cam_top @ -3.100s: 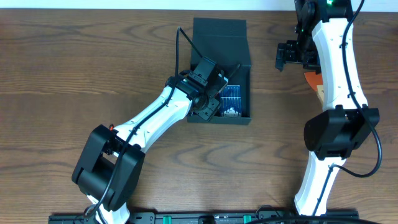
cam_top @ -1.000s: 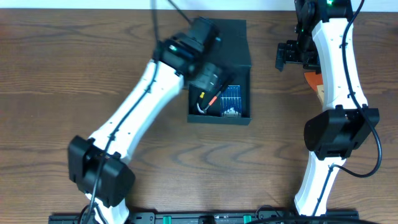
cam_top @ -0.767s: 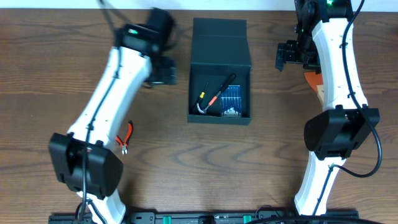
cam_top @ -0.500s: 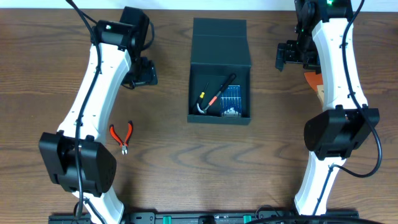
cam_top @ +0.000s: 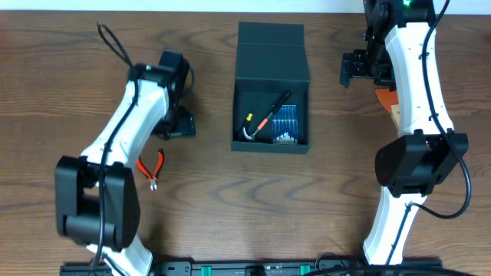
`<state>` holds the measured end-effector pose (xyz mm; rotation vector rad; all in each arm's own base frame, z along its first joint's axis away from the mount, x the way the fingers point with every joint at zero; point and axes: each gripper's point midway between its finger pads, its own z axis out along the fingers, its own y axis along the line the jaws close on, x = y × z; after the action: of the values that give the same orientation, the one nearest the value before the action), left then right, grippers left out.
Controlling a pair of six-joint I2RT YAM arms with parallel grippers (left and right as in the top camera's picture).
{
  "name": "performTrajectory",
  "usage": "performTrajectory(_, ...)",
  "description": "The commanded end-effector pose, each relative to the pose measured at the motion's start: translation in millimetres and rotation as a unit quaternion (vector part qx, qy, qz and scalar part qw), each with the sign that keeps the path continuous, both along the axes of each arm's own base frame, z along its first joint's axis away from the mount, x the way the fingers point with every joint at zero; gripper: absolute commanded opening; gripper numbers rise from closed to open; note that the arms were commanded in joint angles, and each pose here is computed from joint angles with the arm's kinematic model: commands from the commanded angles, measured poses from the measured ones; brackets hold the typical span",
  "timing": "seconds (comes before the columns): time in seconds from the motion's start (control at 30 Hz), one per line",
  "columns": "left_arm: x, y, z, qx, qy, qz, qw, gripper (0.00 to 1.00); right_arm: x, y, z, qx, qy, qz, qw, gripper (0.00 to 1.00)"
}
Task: Pack container
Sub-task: 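Move the left gripper back over the red-handled pliers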
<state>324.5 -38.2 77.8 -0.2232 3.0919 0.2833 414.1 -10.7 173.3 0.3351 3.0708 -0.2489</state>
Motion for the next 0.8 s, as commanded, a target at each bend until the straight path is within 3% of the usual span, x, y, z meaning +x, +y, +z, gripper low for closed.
performTrajectory(0.0,-16.6,-0.7,-2.2,-0.018,-0.007,-0.031,0.999,0.96,2.3,1.3,2.0,-0.001,-0.004,0.006,1.000,0.99)
performTrajectory(0.37,-58.7,9.5,-48.7,-0.085,0.030,-0.055,0.994,0.96,2.3,1.3,2.0,-0.001,-0.004,0.006,1.000,0.99)
performTrajectory(0.53,-60.9,-0.2,-60.4,-0.124,0.024,-0.070,0.990,0.96,2.3,1.3,2.0,-0.001,-0.004,0.006,1.000,0.99)
performTrajectory(0.77,-65.1,-0.1,-68.8,-0.124,0.024,-0.083,0.988,0.96,2.3,1.2,2.0,-0.001,-0.004,0.006,1.000,0.99)
